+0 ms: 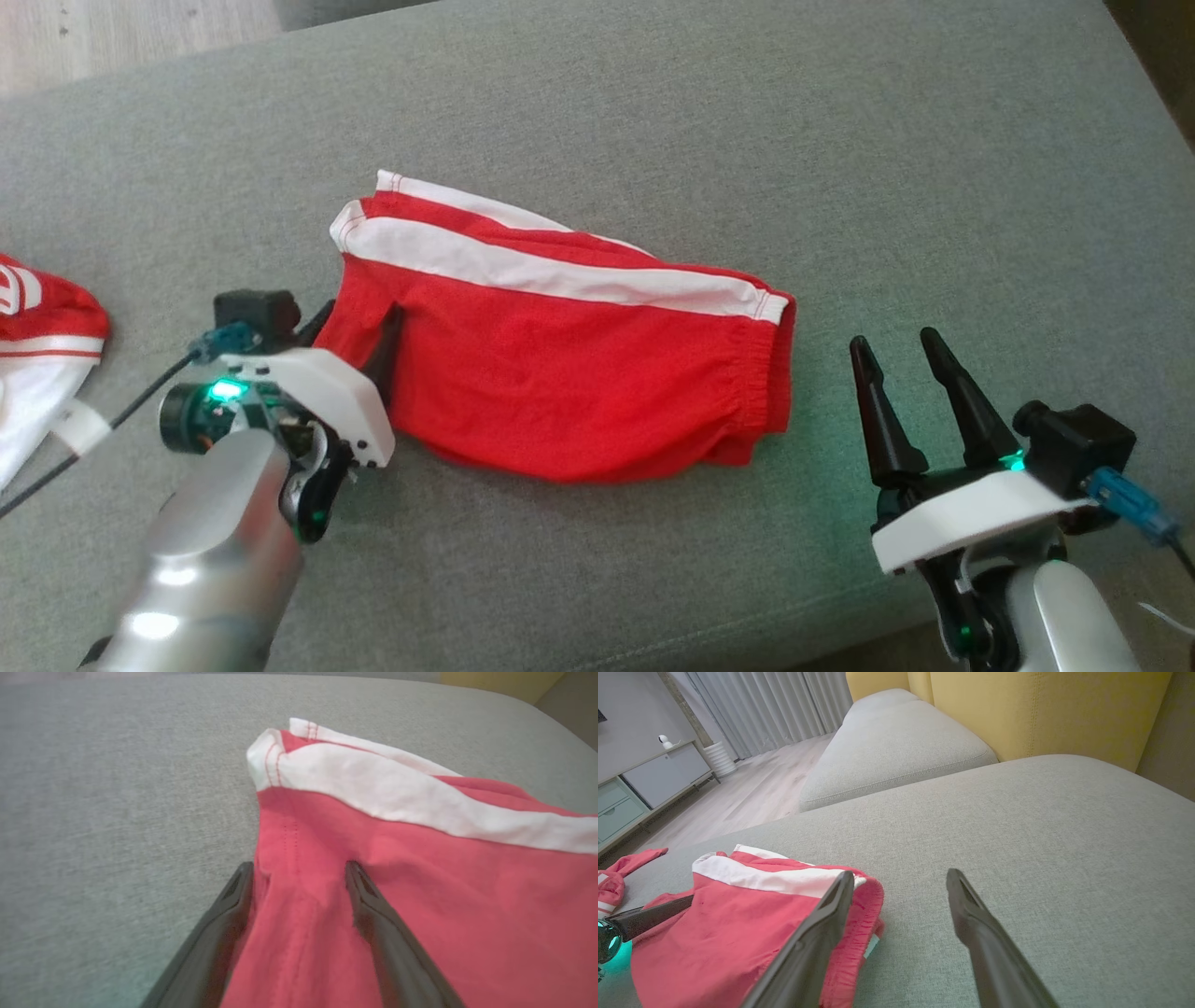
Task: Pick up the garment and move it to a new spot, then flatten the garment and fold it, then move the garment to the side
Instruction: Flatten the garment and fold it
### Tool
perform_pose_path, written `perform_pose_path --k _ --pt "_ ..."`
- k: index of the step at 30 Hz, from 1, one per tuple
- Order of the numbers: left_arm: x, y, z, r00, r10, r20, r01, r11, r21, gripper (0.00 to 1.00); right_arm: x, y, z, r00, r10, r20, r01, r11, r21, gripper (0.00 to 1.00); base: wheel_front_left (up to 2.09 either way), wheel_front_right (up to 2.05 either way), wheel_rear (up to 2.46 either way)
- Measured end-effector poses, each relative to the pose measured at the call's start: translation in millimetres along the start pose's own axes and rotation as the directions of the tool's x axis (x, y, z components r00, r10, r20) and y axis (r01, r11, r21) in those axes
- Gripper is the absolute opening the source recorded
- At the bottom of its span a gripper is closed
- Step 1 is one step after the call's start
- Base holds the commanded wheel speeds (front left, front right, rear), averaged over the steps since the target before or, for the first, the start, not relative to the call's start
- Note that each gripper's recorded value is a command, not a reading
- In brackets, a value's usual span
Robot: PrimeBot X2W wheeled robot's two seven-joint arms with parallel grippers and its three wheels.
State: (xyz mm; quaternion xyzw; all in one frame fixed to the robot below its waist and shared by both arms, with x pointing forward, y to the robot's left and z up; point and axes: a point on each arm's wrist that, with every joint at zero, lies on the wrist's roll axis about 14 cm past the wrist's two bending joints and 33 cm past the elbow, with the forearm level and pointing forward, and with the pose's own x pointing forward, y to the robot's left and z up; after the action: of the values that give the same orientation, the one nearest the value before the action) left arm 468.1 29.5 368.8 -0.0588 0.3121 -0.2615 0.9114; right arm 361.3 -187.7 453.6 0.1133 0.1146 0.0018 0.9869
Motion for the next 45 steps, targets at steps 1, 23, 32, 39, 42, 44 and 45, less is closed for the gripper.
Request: perform_pose_path --k 1,23,32,39,42,44,45 --pt "0.7 -3.7 -0.7 1.000 -0.013 -0.009 0.013 1.000 -0.004 0.71 0.1 0.0 -0.3 1.000 0.000 -0.001 0.000 1.000 0.001 1.00 0.00 0.00 0.00" --pt "-40.6 -8.3 8.0 0.993 0.012 0.118 0.004 0.991 -0.133 0.00 3.3 2.1 16.5 0.998 0.014 0.054 -0.014 1.000 0.003 1.00 0.00 0.00 0.00" --pt "-94.8 -0.9 -38.7 0.983 0.136 0.120 -0.097 0.953 -0.287 0.00 6.3 22.1 17.2 0.996 0.077 0.052 -0.077 0.997 0.002 1.00 0.00 0.00 0.00" --pt "-105.2 -4.9 -34.6 0.970 0.174 0.169 -0.112 0.940 -0.321 0.15 5.7 28.3 18.8 0.994 0.096 0.056 -0.096 0.995 -0.001 1.00 0.00 0.00 0.00" --pt "-109.1 -6.3 -26.2 0.957 0.194 0.217 -0.119 0.941 -0.316 1.00 3.5 28.7 20.8 0.993 0.097 0.063 -0.097 0.995 -0.001 1.00 0.00 0.00 0.00" --pt "-113.3 -4.5 -18.8 0.944 0.210 0.254 -0.129 0.944 -0.303 1.00 1.6 28.6 22.7 0.993 0.097 0.069 -0.097 0.995 -0.002 1.00 0.00 0.00 0.00" --pt "-115.9 -3.9 -14.5 0.937 0.215 0.276 -0.131 0.947 -0.293 1.00 0.5 28.2 23.4 0.993 0.096 0.071 -0.096 0.995 -0.002 1.00 0.00 0.00 0.00"
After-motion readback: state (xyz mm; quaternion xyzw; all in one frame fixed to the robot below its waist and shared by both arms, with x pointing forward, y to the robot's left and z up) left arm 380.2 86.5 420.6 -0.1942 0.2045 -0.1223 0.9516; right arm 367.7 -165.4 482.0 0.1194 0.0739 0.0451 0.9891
